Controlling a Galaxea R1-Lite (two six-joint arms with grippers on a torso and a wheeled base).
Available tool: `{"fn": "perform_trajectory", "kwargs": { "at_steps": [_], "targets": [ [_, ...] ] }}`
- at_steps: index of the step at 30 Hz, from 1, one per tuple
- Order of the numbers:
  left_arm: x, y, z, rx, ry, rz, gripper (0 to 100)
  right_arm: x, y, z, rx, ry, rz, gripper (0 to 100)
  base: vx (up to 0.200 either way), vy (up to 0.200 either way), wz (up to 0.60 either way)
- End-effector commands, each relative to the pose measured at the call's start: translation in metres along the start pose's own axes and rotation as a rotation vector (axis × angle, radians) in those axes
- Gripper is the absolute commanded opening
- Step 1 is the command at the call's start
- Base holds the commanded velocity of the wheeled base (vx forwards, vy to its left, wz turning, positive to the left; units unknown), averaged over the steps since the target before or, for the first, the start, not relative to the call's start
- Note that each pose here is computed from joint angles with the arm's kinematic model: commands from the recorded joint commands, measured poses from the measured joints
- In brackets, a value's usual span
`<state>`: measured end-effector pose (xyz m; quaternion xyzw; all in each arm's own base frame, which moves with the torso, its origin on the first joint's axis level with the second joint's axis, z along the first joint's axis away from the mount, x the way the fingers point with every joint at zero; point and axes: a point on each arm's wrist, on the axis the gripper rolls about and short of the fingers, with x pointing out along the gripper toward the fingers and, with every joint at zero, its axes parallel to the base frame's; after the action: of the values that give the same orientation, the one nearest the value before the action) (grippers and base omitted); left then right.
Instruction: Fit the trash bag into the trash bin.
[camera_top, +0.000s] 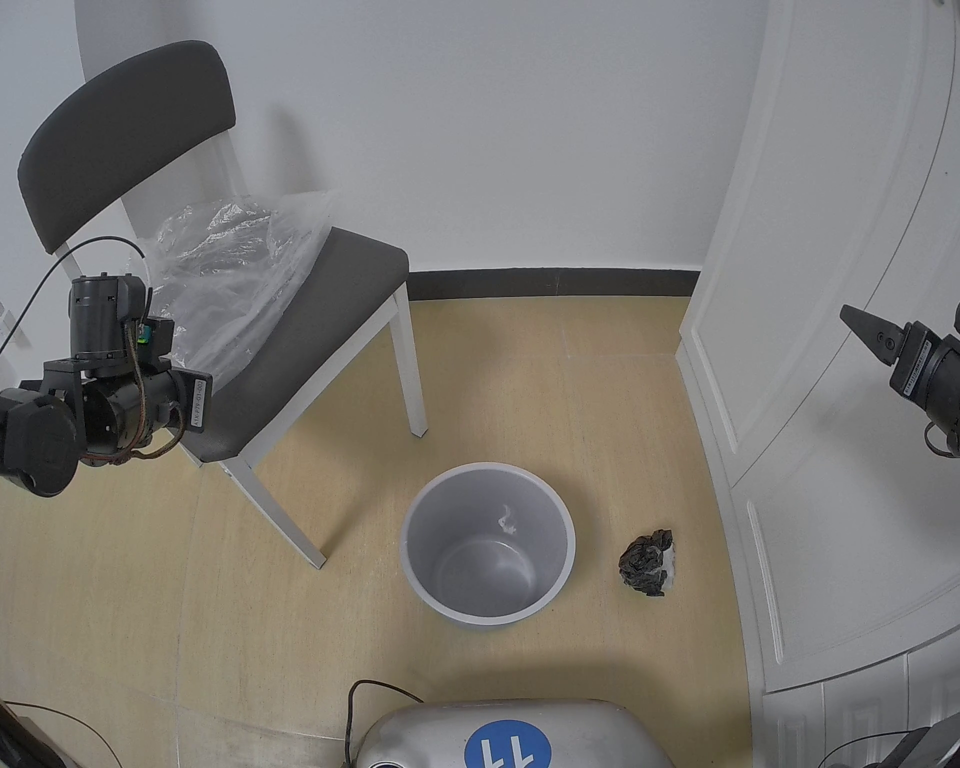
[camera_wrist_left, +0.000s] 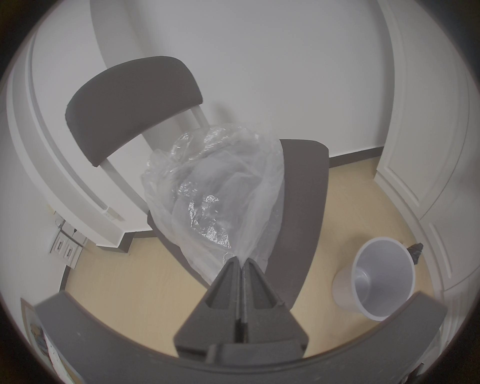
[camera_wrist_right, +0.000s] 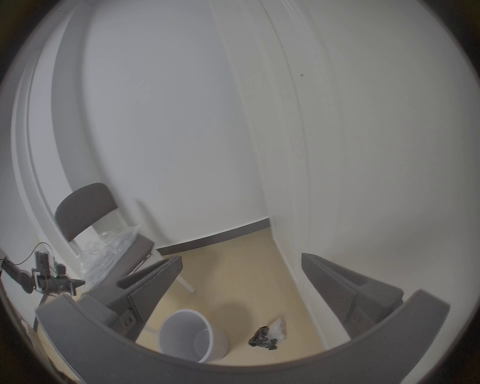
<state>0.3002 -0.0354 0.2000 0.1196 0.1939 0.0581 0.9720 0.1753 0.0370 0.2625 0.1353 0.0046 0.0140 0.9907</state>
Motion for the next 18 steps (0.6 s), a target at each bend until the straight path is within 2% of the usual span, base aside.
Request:
{"fn": "perform_trajectory", "kwargs": {
  "at_steps": [1, 4, 7, 12, 16, 18],
  "targets": [
    [-0.014, 0.006, 0.002, -0.009, -0.025, 0.007, 0, -0.008, 0.000, 0.004, 0.005, -0.016, 0.029, 100, 0.000, -0.200, 0.00],
    [-0.016, 0.006, 0.002, -0.008, -0.027, 0.008, 0, -0.010, 0.001, 0.005, 0.008, -0.021, 0.041, 100, 0.000, -0.200, 0.00],
    [-0.017, 0.006, 0.002, -0.010, -0.032, -0.003, 0, -0.011, 0.000, 0.005, 0.008, -0.021, 0.040, 100, 0.000, 0.000, 0.00],
    [-0.027, 0.007, 0.003, -0.022, -0.099, -0.089, 0, -0.011, 0.001, 0.005, 0.009, -0.021, 0.041, 100, 0.000, 0.000, 0.00],
    [-0.034, 0.009, 0.005, -0.027, -0.126, -0.116, 0, -0.011, 0.001, 0.005, 0.010, -0.022, 0.043, 100, 0.000, 0.000, 0.00],
    [-0.035, 0.010, 0.006, -0.025, -0.127, -0.119, 0, -0.011, 0.001, 0.005, 0.009, -0.018, 0.044, 100, 0.000, 0.200, 0.00]
  ]
}}
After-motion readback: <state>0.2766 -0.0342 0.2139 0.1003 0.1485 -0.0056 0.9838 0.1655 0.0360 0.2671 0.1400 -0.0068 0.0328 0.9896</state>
